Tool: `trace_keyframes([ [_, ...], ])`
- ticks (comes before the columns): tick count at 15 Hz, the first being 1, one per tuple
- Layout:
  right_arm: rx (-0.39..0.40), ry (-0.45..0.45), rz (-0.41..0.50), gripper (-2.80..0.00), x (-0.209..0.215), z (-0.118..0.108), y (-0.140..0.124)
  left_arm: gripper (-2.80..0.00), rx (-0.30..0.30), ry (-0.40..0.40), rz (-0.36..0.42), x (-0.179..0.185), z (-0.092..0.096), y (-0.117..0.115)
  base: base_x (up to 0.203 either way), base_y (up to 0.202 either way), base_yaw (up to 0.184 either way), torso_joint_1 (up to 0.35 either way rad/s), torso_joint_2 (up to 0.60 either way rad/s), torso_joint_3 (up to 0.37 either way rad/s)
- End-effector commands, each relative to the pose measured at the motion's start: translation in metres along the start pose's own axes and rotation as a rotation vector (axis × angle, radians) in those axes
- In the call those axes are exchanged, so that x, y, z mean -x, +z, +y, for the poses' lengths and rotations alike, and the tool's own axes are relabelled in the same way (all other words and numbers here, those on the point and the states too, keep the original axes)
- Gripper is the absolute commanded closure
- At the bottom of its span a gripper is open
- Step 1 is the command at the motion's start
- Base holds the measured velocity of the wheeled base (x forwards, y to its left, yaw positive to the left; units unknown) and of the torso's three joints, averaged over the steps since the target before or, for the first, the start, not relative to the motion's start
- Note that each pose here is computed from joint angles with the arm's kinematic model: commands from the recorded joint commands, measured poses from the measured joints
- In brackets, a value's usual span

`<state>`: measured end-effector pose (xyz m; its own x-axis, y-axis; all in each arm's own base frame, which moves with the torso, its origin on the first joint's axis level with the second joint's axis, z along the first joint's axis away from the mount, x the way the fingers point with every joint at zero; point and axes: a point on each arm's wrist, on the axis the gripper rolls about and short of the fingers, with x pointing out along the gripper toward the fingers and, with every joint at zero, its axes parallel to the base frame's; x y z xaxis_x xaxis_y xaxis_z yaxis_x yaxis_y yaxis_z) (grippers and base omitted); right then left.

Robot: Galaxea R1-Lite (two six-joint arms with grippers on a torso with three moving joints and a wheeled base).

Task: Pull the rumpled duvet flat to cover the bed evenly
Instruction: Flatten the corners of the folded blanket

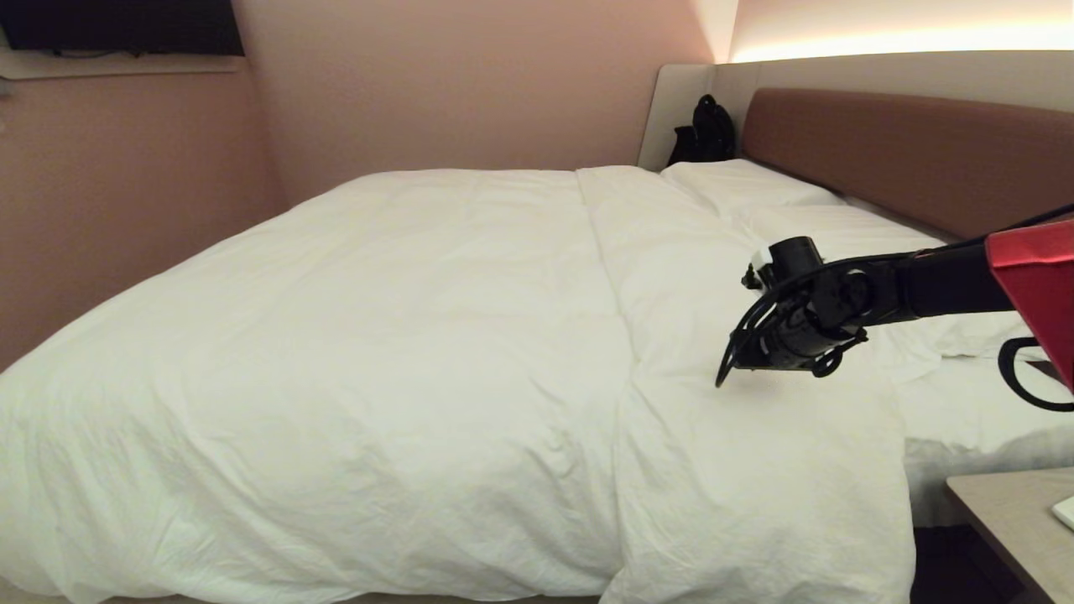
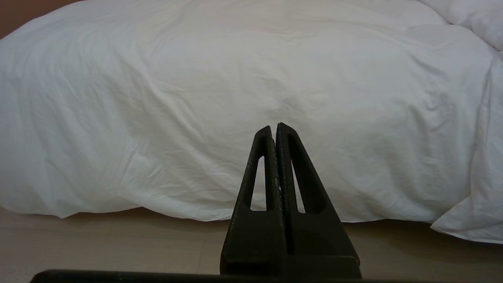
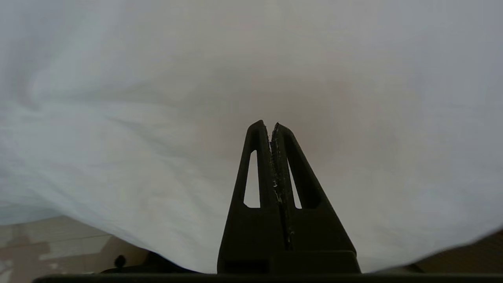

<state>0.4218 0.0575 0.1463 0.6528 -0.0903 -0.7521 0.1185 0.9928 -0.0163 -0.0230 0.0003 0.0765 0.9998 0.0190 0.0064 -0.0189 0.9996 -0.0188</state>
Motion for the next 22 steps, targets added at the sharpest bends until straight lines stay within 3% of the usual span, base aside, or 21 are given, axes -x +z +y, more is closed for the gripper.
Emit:
trace_keyframes([
  [1,-0.003,-0.059,-0.001,0.0,0.007,-0.015,-0.001,0.0,0.0,0.001,-0.001,0.0,0.0,0.0,0.0,0.0,0.0,0.0,0.0,0.0],
  [5,0.062,-0.108,0.003,0.0,0.022,-0.047,-0.008,0.0,0.001,0.001,-0.001,0.0,0.0,0.0,0.0,0.0,0.0,0.0,0.0,0.0],
  [9,0.114,-0.131,-0.084,0.0,0.019,-0.075,-0.007,0.0,0.001,0.001,-0.001,0.0,0.0,0.0,0.0,0.0,0.0,0.0,0.0,0.0],
  [15,0.087,-0.173,-0.088,0.0,0.009,-0.114,-0.009,0.0,0.0,0.001,-0.001,0.0,0.0,0.0,0.0,0.0,0.0,0.0,0.0,0.0],
  [22,0.088,-0.178,-0.05,0.0,0.003,-0.121,-0.021,0.0,0.001,0.001,-0.001,0.0,0.0,0.0,0.0,0.0,0.0,0.0,0.0,0.0],
])
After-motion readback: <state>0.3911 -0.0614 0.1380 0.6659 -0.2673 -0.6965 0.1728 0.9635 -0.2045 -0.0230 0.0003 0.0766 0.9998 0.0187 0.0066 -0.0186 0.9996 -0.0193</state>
